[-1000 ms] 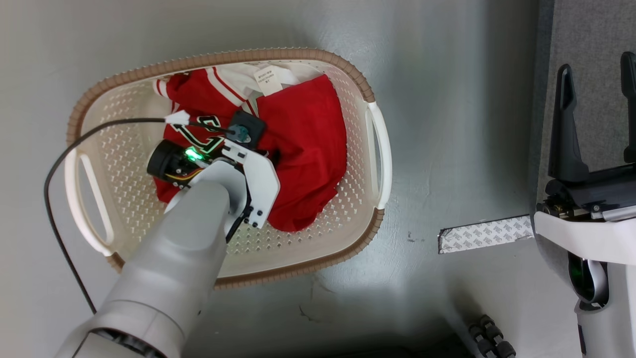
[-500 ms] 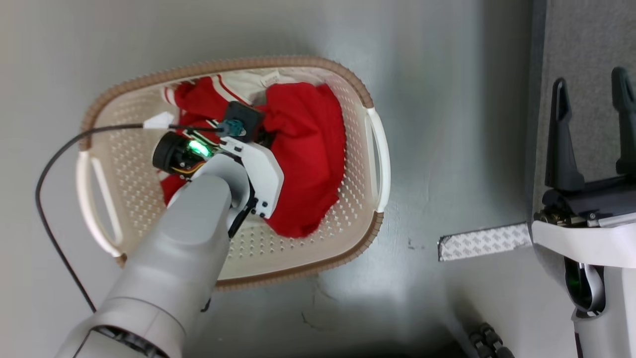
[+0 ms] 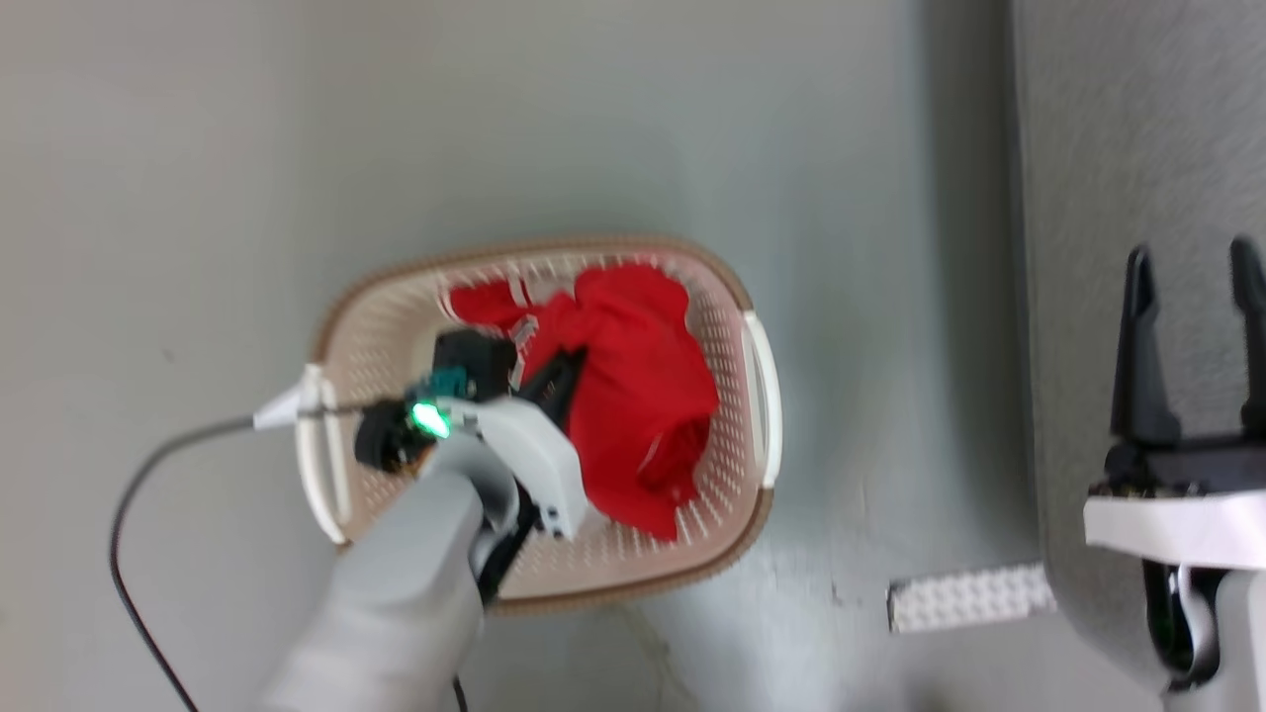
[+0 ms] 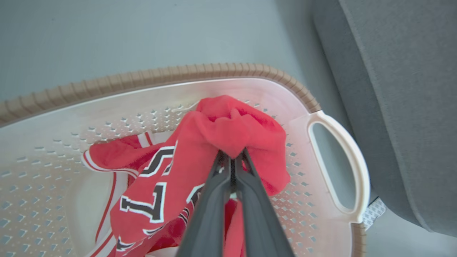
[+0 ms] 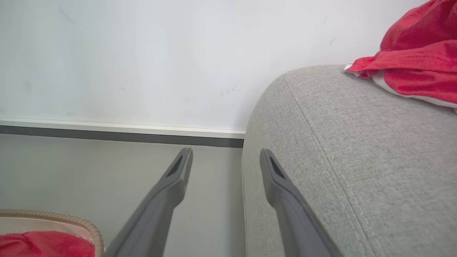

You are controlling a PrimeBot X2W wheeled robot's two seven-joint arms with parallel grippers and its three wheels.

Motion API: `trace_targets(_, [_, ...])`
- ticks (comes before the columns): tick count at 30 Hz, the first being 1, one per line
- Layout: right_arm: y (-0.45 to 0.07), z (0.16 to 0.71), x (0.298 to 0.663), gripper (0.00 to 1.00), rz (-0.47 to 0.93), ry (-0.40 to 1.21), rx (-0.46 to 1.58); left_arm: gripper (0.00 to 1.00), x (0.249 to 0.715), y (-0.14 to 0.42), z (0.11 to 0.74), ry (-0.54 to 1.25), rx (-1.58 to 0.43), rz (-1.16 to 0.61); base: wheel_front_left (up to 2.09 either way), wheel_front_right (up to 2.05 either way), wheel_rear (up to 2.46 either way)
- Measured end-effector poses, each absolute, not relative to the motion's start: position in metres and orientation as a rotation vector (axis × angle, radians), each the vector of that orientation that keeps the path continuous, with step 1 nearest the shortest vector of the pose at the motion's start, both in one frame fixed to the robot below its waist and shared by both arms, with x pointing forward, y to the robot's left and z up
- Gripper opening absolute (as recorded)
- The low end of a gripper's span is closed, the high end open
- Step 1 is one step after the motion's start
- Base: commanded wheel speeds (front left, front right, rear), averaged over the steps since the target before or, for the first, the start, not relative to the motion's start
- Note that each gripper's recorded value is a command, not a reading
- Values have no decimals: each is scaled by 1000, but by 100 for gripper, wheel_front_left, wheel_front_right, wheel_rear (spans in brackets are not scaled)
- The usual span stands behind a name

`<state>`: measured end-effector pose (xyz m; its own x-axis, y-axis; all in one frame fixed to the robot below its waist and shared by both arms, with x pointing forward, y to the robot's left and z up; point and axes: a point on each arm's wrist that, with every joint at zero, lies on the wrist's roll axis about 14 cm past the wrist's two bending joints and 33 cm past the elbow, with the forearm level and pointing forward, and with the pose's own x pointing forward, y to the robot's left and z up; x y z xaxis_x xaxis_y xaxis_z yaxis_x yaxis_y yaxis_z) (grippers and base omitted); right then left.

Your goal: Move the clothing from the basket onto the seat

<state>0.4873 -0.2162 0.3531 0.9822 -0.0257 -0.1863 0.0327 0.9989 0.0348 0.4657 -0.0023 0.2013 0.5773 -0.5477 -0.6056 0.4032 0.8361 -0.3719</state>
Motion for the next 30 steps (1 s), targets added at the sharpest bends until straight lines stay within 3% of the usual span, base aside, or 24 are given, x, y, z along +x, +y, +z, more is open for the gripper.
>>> trace_targets(17, [-191,451,417,100,23,54,100,0,412,51,362,438,-273,-373,0,0,0])
trace_targets(30, [-144,495,374,100,170,-42,116,0,388,105,472,109,-223,-274,0,0,0])
